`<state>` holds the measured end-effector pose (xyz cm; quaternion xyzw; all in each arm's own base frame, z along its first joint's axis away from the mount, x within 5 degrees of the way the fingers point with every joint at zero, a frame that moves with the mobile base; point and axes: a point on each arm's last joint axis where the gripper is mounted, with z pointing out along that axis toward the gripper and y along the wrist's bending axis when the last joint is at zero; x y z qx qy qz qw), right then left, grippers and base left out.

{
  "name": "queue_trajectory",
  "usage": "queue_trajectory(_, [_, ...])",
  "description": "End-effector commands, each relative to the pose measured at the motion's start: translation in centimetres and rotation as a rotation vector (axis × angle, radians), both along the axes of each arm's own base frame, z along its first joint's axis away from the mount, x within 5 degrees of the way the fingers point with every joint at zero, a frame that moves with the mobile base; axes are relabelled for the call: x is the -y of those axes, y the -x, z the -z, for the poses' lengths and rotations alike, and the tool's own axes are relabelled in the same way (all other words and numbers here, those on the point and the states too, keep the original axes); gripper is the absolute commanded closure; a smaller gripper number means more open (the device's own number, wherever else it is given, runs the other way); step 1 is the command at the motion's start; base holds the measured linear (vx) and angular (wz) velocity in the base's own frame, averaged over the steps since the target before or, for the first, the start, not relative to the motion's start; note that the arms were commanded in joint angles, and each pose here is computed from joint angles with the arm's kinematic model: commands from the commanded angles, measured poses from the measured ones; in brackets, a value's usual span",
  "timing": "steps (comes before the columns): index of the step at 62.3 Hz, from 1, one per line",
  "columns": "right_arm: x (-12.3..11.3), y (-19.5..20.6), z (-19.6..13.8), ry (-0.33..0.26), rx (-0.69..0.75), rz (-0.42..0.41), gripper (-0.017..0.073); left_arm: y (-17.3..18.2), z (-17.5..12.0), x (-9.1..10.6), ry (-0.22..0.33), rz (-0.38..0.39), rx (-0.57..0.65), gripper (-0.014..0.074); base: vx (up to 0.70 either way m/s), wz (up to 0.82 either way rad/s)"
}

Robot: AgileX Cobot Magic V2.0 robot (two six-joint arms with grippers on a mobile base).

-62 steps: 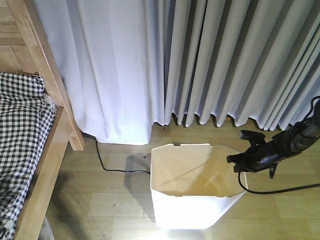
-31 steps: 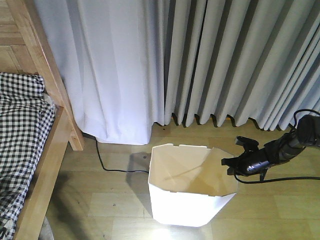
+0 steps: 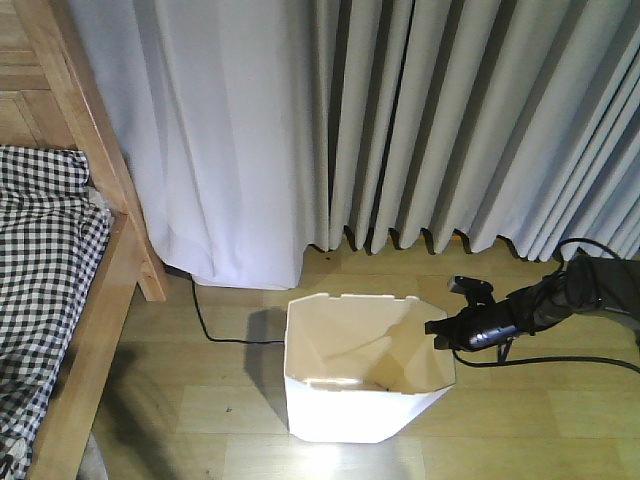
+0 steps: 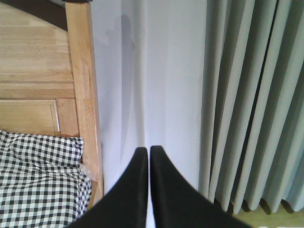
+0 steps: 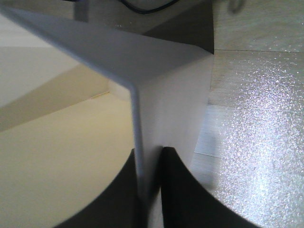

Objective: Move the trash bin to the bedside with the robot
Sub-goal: 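Lower the bin to the floor beside the bed with the right gripper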

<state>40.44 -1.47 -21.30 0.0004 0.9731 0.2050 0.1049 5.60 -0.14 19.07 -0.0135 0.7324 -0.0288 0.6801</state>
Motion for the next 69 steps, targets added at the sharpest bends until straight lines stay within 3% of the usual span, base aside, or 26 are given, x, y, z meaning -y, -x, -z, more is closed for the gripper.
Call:
queue_trajectory(1, [-0.7,-3.1,-4.0,-0.134,0.087,-0.021,0.0564,-0.1,0.2,0.0,0.014,0.004,0.059,0.0599,0.0,0.0])
queue_trajectory(15, [-0.5,-2.7,-3.1,-0.105,0.092,-0.038,0.0548,-0.1,0.2,0.0,0.014,0.004,0.059,0.0599,0.0,0.0])
queue_trajectory(25, [-0.6,-2.3,-2.5,-0.114,0.074,-0.026,0.048,-0.1,0.2,0.0,0.014,0.004,0.059,0.0599,0.0,0.0])
queue_trajectory(50, [-0.9,-2.1,-3.0,-0.208,0.035,-0.012,0.0088,-0.1,0.2,0.0,0.014,0.004,0.059,0.0599,0.0,0.0])
queue_trajectory(60, [-0.1,-2.2,-3.6,-0.232,0.022,0.014,0.0063,-0.1,0.2,0.0,0.014,0.004,0.059,0.0599,0.0,0.0])
queue_trajectory(69, [0.5,-2.1,-4.3,-0.231,-0.009,-0.014,0.0071,-0.1,0.2,0.0,0.014,0.004,0.059,0.0599,0.0,0.0])
